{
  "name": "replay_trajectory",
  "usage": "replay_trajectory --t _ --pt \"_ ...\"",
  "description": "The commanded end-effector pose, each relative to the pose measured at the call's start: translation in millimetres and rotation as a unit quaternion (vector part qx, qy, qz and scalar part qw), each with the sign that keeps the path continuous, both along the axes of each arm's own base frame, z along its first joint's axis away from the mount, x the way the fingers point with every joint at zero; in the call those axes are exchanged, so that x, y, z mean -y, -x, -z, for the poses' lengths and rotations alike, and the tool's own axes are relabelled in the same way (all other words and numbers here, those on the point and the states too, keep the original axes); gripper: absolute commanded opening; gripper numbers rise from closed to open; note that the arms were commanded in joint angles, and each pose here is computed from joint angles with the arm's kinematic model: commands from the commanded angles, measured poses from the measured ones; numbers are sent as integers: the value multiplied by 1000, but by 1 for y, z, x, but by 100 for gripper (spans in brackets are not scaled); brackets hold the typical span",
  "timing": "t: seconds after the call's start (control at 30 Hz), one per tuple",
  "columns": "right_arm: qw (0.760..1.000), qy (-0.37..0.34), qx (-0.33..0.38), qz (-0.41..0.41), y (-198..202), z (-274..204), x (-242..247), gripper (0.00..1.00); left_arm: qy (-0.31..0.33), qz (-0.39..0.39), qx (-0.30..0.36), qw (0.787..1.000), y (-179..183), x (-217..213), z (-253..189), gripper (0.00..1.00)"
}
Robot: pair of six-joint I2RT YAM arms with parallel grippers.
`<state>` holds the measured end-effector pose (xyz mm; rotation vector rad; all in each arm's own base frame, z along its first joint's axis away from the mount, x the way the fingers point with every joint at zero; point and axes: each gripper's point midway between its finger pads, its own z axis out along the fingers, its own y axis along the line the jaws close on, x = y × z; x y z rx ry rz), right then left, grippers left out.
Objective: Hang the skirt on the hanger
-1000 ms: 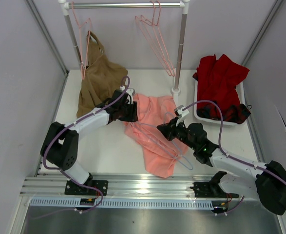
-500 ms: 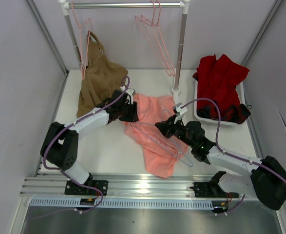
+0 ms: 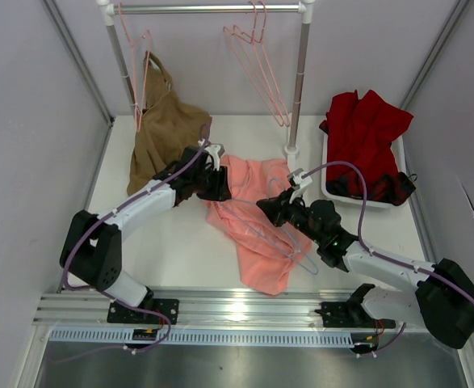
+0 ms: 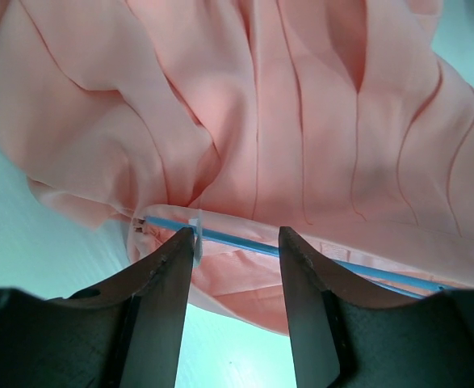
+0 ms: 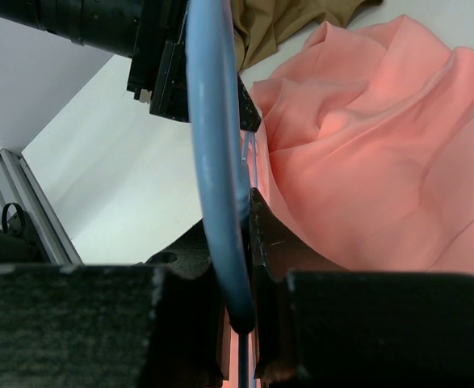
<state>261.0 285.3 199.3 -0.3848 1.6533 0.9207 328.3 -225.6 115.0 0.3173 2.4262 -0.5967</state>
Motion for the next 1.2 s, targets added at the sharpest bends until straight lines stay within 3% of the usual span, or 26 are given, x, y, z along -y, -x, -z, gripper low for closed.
replay_trajectory --t 0.0,0.9,1.17 --pt "996 -63 58 8 -7 -57 -5 0 33 25 33 999 -3 12 -34 51" --pt "995 -87 44 6 -21 -43 -22 0 46 33 44 997 -1 19 -48 50" --pt "995 -88 52 10 -28 -42 -25 0 45 30 65 996 -3 13 -71 51"
